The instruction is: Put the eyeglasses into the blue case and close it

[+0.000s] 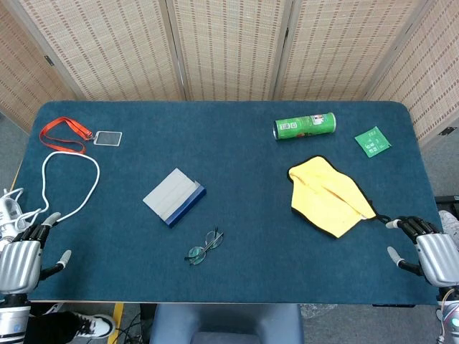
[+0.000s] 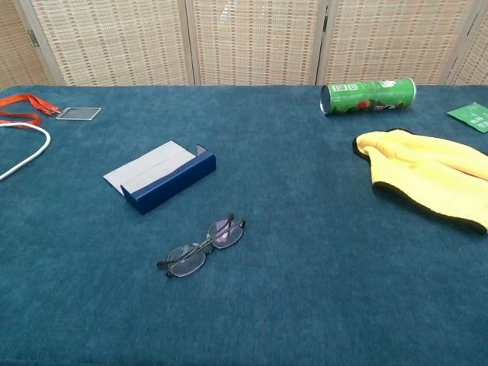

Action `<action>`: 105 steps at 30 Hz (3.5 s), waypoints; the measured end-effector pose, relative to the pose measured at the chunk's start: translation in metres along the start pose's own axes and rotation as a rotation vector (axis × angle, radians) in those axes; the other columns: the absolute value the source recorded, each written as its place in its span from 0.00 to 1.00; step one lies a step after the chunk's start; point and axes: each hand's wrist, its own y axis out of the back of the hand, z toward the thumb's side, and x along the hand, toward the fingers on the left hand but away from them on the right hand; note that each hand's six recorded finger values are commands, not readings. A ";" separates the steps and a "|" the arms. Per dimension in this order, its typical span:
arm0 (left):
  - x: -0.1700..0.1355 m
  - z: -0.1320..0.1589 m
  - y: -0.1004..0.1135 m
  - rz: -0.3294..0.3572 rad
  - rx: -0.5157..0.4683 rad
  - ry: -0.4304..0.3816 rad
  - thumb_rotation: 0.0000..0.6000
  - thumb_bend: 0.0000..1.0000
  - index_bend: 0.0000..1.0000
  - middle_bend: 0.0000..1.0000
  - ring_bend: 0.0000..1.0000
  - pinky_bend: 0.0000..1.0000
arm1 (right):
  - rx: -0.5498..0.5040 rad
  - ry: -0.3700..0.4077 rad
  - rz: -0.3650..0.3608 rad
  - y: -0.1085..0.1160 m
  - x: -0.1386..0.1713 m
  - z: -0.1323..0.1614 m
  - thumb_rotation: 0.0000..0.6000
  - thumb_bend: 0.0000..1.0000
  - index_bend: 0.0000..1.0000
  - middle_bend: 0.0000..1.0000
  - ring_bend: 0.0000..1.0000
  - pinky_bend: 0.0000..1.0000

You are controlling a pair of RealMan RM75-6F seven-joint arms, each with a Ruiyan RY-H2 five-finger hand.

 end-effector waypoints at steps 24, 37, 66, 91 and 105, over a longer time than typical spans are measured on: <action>0.032 0.035 -0.007 -0.035 0.009 -0.181 1.00 0.31 0.20 0.56 0.49 0.51 | 0.021 0.001 -0.019 0.006 -0.005 0.003 1.00 0.32 0.32 0.30 0.27 0.31; 0.089 0.135 -0.014 -0.128 0.114 -0.595 1.00 0.51 0.24 0.92 0.86 0.95 | 0.042 0.006 -0.017 0.013 -0.008 0.011 1.00 0.33 0.32 0.30 0.27 0.31; 0.157 0.248 -0.111 -0.414 0.433 -0.690 1.00 0.73 0.17 0.98 0.97 1.00 | 0.047 -0.018 0.003 0.010 -0.007 0.009 1.00 0.39 0.32 0.32 0.29 0.31; 0.196 0.207 -0.124 -0.495 0.575 -0.330 1.00 0.73 0.15 0.99 0.98 1.00 | 0.026 -0.010 -0.002 0.009 -0.006 0.007 1.00 0.39 0.32 0.34 0.33 0.31; 0.190 0.149 -0.095 -0.501 0.597 -0.176 1.00 0.73 0.14 0.99 0.98 1.00 | 0.023 -0.003 -0.011 0.011 -0.004 0.007 1.00 0.39 0.32 0.35 0.35 0.31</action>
